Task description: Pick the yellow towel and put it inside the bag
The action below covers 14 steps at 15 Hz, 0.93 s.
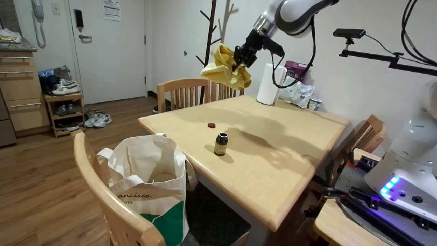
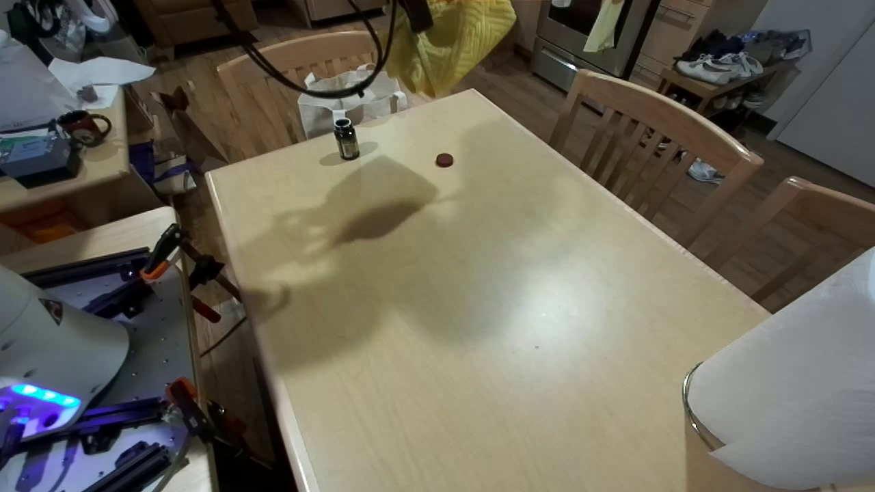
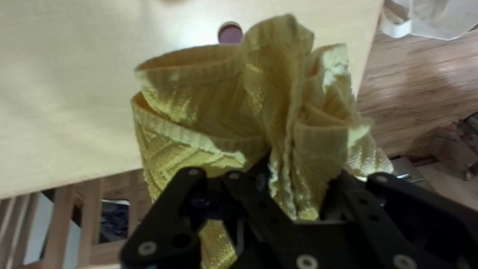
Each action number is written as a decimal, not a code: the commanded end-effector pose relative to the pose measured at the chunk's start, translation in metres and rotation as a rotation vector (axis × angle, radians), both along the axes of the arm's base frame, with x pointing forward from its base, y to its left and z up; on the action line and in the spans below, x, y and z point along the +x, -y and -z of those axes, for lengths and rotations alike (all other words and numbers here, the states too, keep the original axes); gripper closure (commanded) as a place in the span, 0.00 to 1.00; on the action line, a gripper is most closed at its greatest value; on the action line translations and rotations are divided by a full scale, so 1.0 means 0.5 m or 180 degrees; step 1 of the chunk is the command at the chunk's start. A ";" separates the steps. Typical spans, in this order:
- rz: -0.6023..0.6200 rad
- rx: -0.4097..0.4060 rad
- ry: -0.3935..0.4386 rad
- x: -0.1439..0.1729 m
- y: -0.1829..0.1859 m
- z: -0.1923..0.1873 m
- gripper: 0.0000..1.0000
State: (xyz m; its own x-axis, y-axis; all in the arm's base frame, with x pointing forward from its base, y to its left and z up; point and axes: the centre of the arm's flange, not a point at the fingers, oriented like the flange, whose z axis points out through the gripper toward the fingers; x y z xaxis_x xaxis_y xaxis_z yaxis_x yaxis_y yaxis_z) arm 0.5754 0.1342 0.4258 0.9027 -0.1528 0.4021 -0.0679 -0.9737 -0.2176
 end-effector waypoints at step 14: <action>-0.1718 0.0047 0.0114 0.005 -0.438 -0.079 0.95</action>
